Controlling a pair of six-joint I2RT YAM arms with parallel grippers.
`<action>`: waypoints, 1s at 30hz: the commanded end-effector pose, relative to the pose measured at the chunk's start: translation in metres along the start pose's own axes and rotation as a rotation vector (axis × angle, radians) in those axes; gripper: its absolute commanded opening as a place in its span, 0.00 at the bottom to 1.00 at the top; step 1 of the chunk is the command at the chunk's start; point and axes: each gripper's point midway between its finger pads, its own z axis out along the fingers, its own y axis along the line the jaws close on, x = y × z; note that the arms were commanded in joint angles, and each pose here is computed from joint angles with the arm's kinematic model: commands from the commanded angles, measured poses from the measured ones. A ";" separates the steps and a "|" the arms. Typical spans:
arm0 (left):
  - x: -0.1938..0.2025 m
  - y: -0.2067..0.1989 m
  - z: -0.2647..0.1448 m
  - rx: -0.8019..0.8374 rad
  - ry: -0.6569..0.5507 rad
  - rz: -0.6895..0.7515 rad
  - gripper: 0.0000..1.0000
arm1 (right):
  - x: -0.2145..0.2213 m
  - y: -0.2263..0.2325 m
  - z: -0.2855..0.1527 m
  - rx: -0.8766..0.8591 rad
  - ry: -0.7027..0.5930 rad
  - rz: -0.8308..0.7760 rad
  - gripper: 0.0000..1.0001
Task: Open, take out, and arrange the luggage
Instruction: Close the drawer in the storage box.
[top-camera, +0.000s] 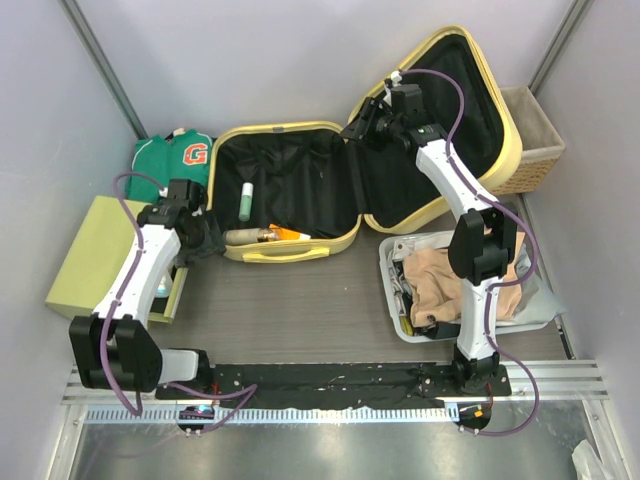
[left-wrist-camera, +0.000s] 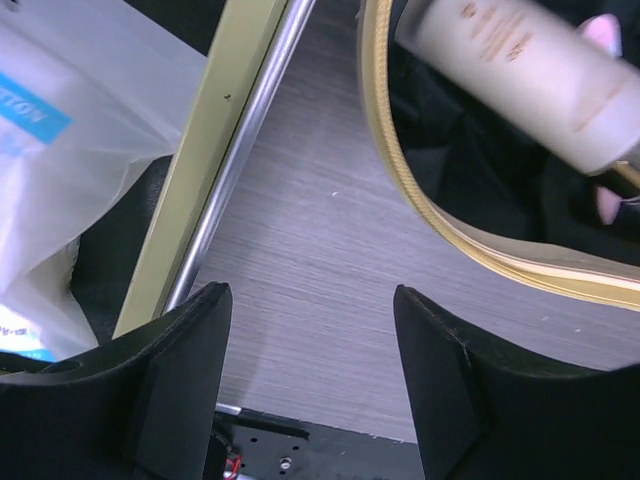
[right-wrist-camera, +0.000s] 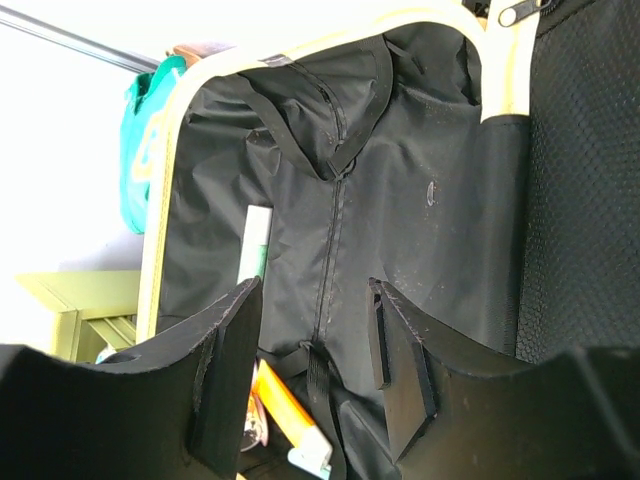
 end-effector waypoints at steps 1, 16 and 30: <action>0.004 0.002 0.017 -0.019 0.035 0.055 0.70 | -0.025 0.031 -0.021 -0.079 -0.075 -0.021 0.54; -0.007 0.050 0.028 -0.268 -0.023 -0.002 0.74 | -0.022 0.028 -0.032 -0.055 -0.088 -0.039 0.54; -0.042 0.091 0.027 -0.392 -0.116 0.026 0.79 | -0.024 0.032 -0.040 -0.058 -0.094 -0.037 0.54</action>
